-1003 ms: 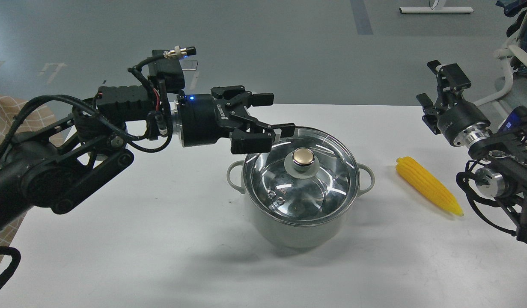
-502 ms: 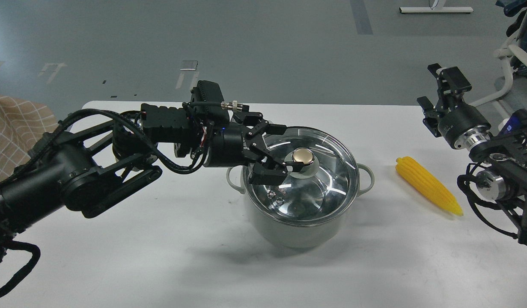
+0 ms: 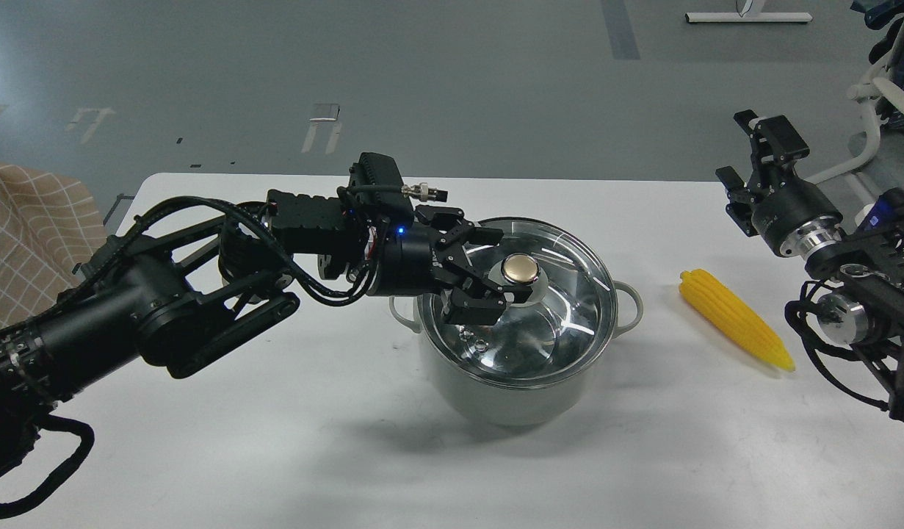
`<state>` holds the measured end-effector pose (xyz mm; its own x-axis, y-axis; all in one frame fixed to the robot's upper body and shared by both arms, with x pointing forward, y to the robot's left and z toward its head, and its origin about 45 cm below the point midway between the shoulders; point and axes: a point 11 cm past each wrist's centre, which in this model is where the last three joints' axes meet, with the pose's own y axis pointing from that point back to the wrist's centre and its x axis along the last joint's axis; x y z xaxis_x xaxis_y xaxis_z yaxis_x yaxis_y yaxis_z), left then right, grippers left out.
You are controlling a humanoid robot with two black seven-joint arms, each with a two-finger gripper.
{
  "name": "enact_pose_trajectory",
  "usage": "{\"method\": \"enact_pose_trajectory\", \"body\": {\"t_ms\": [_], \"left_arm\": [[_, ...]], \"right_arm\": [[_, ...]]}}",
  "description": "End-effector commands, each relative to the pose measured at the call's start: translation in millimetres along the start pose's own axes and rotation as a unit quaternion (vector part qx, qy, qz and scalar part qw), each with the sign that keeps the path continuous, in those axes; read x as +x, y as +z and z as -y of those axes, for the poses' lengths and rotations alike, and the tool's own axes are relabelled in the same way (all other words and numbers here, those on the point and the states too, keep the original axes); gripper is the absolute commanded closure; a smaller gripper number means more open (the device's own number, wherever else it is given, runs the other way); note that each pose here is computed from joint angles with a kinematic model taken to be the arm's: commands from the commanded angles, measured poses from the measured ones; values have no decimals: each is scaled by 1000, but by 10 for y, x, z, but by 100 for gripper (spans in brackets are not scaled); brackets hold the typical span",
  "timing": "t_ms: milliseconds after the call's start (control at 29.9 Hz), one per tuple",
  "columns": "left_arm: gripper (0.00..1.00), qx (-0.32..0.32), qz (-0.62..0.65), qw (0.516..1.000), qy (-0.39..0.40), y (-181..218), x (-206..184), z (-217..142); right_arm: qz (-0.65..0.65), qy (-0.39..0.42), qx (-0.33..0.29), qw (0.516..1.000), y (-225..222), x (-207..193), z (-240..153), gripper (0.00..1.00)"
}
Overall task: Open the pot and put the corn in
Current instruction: 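Reach the left gripper over the pot and grasp the lid's brass knob, then lift the glass lid off the pot and lower it onto the table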
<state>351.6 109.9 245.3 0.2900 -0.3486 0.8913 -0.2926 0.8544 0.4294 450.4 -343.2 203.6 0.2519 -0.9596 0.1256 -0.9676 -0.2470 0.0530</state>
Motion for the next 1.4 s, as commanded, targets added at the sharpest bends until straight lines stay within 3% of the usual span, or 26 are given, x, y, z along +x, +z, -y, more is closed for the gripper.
{"method": "enact_pose_trajectory", "body": {"t_ms": [0,134,201,234,334,368,401,535,736,903,1003,1237,1371], "left_arm": [[16,-1,-1,1000,-5,14,-36,23],[25,0,-3,1000,-7,15,-57,27],[42,0,-3,1000,-7,15,-57,27],[42,0,-3,1000,-7,15,-57,27],[68,0,-1,1000,-5,15,-38,29],[86,1,0,1000,-5,11,-26,28],[96,4,2,1000,-4,4,-13,28],[100,6,5,1000,2,5,13,31],[100,7,49,998,30,16,357,-67],[100,45,76,996,32,-199,582,-548],[100,82,57,994,33,-360,596,-1053],[100,174,-1,984,29,-638,119,-2066],[100,204,-32,978,25,-659,-255,-2328]], "right_arm": [[0,0,-1,1000,8,-3,-3,1],[-1,1,-1,1000,8,9,-6,1],[-1,1,-1,1000,8,9,-6,1],[-1,1,-1,1000,8,9,-6,1],[0,1,-2,1000,15,9,-11,1],[0,1,-2,1000,15,9,-11,1],[0,1,-2,1000,17,2,-8,1],[1,0,-2,1000,22,-3,-11,1],[0,1,-2,1000,21,4,-14,1],[0,1,-2,1000,21,4,-14,1],[0,0,-2,1000,19,0,-13,1],[-4,4,-3,1000,11,63,-38,1],[-5,5,-4,1000,11,76,-44,1]]}}
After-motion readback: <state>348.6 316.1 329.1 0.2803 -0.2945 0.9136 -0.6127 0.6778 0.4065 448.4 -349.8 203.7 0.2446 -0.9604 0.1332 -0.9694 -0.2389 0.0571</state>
